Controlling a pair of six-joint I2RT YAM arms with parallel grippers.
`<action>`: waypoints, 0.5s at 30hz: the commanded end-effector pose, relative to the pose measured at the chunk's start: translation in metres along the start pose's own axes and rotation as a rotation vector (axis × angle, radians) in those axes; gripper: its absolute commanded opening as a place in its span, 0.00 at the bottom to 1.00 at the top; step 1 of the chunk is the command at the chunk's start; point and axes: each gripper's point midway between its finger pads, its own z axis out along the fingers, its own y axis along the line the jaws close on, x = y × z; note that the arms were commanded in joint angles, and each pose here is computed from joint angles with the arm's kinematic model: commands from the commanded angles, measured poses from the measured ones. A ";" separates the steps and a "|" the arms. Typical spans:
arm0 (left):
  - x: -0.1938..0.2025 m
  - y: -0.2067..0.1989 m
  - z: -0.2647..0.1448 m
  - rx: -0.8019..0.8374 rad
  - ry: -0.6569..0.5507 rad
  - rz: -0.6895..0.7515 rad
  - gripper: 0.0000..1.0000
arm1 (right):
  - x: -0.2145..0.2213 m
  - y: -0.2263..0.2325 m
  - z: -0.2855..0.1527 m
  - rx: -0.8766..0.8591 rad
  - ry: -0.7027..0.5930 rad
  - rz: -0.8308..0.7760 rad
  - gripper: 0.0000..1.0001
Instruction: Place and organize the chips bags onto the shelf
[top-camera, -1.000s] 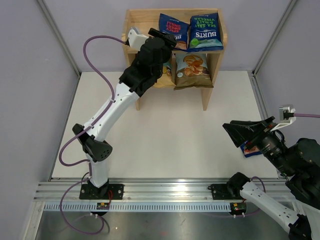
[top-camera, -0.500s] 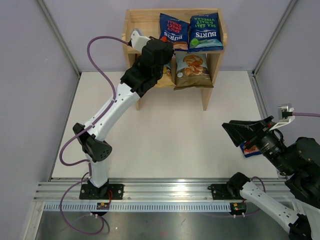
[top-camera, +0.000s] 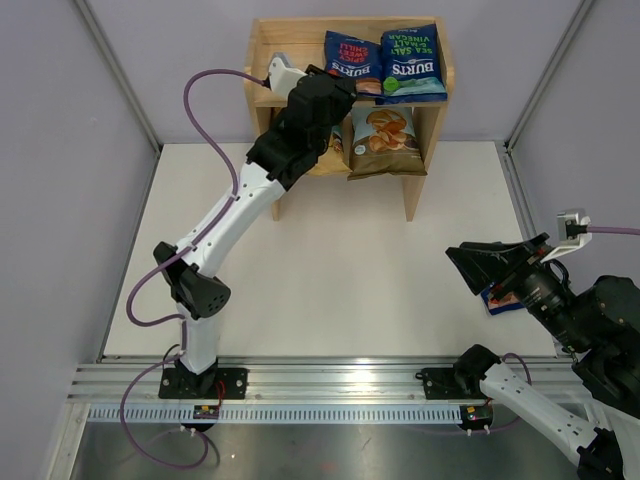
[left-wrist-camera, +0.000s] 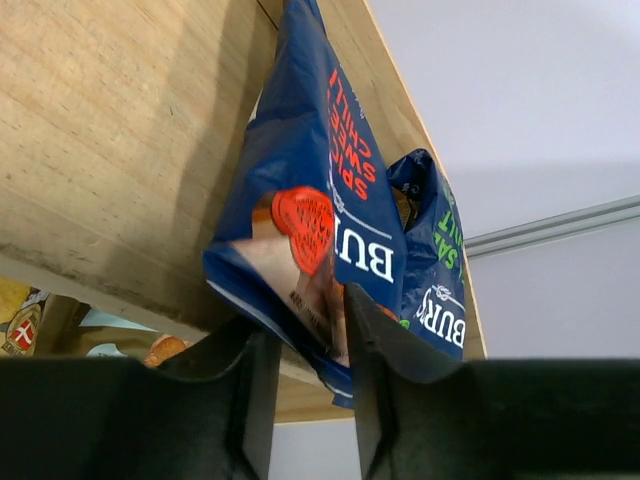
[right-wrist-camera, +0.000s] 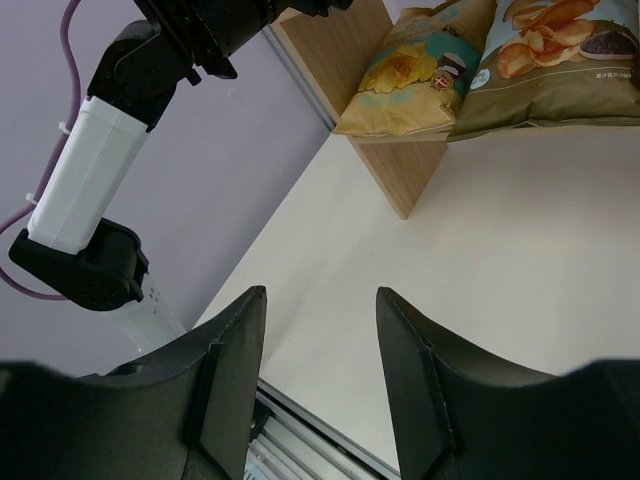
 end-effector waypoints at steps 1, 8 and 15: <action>-0.013 -0.015 -0.010 0.042 -0.016 -0.006 0.39 | -0.010 0.006 -0.007 -0.016 -0.026 -0.003 0.55; -0.023 -0.008 -0.019 0.010 -0.030 0.048 0.77 | -0.008 0.004 -0.002 -0.002 -0.013 -0.007 0.54; -0.029 0.003 -0.026 -0.014 -0.028 0.069 0.99 | -0.006 0.000 0.002 0.020 0.005 -0.012 0.54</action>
